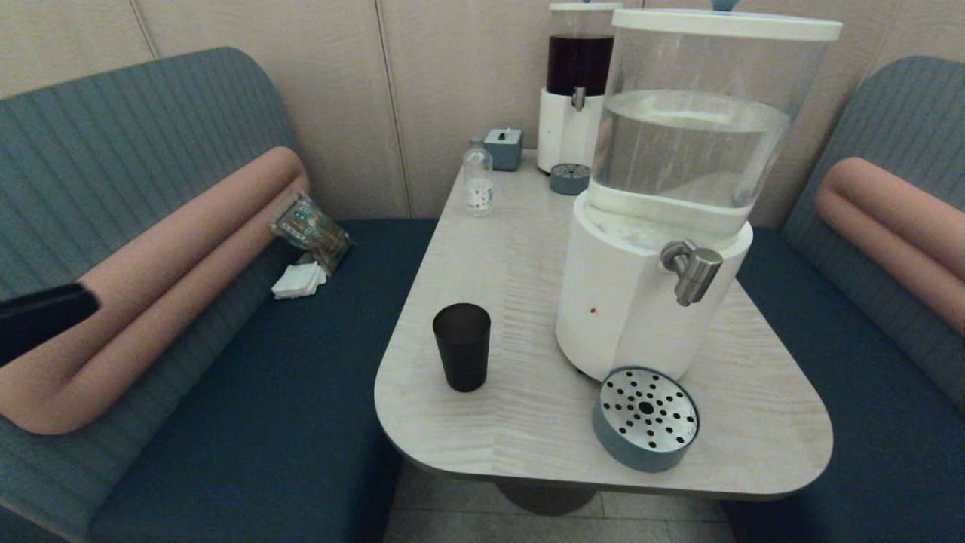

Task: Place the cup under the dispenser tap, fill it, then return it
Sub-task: Pick up the cup

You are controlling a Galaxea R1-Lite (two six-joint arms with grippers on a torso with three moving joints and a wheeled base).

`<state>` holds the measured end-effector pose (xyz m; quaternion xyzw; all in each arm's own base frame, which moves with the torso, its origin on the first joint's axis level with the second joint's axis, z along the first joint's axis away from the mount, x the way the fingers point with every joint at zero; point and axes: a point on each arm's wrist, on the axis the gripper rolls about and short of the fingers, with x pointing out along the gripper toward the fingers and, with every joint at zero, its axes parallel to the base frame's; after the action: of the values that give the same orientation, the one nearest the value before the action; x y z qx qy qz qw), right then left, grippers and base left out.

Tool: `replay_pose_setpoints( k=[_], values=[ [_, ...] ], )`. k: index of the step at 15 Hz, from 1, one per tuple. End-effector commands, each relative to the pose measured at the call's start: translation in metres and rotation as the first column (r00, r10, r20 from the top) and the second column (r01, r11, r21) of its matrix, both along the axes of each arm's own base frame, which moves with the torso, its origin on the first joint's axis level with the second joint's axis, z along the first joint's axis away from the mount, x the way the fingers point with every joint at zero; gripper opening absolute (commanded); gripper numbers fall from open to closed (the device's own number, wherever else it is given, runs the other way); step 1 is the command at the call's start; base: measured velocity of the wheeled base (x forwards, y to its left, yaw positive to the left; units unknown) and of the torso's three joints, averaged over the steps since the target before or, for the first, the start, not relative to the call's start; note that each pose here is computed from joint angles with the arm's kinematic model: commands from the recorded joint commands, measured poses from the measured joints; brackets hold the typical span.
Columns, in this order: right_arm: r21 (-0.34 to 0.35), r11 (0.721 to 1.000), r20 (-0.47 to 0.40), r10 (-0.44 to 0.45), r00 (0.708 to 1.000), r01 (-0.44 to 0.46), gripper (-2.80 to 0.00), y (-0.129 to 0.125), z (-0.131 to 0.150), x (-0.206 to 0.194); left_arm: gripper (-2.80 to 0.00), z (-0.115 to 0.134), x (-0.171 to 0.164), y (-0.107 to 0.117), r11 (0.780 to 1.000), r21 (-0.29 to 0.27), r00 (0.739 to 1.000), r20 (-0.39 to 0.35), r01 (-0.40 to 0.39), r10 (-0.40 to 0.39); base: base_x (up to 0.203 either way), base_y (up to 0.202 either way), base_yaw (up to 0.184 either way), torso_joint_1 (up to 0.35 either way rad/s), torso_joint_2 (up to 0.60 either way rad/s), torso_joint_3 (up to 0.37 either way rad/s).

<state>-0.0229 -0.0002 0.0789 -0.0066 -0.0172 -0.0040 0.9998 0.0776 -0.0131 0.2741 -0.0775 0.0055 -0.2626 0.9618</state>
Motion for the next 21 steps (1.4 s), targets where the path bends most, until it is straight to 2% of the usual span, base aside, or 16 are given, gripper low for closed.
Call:
replay_pose_setpoints(
  k=[1,4,6,7,11,13,16,18,21],
  values=[
    [0.0,1.0,-0.015,0.0,1.0,0.0,-2.8,0.0,-0.004,0.001,0.0,-0.008,0.072,-0.004,0.998,0.005,0.997,0.049,0.068,-0.068,0.0,0.0,0.0,0.0,0.0,0.0],
    [0.0,1.0,-0.016,0.0,1.0,0.0,-2.8,0.0,-0.004,0.001,0.0,-0.04,0.131,-0.007,0.988,0.038,0.965,0.211,0.151,-0.156,0.0,0.0,0.0,0.0,0.0,0.0],
    [0.0,1.0,-0.014,0.0,1.0,0.0,-2.8,0.0,-0.004,0.001,0.0,-0.065,0.158,-0.009,0.973,0.076,0.939,0.259,0.216,-0.228,0.0,0.0,0.0,0.0,0.0,0.0],
    [0.0,1.0,-0.014,0.0,1.0,0.0,-2.8,0.0,-0.004,0.001,0.0,-0.078,0.166,-0.01,0.959,0.119,0.921,0.269,0.259,-0.282,0.0,0.0,0.0,0.0,0.0,0.0],
    [0.0,1.0,-0.015,0.0,1.0,0.0,-2.8,0.0,-0.004,0.001,0.0,-0.126,0.183,-0.011,0.882,0.24,0.868,0.199,0.406,-0.454,0.0,0.0,0.0,0.0,0.0,0.0],
    [0.0,1.0,-0.015,0.0,1.0,0.0,-2.8,0.0,-0.004,0.001,0.0,-0.14,0.189,-0.01,0.841,0.269,0.835,0.176,0.469,-0.522,0.0,0.0,0.0,0.0,0.0,0.0],
    [0.0,1.0,-0.016,0.0,1.0,0.0,-2.8,0.0,-0.004,0.001,0.0,-0.162,0.206,-0.008,0.834,0.241,0.838,0.118,0.496,-0.533,0.0,0.0,0.0,0.0,0.0,0.0],
    [0.0,1.0,-0.016,0.0,1.0,0.0,-2.8,0.0,-0.004,0.001,0.0,-0.171,0.219,-0.008,0.831,0.235,0.836,0.108,0.504,-0.537,0.0,0.0,0.0,0.0,0.0,0.0],
    [0.0,1.0,-0.016,0.0,1.0,0.0,-2.8,0.0,-0.004,0.001,0.0,-0.187,0.239,-0.01,0.816,0.222,0.823,0.088,0.533,-0.561,0.0,0.0,0.0,0.0,0.0,0.0]
  ],
)
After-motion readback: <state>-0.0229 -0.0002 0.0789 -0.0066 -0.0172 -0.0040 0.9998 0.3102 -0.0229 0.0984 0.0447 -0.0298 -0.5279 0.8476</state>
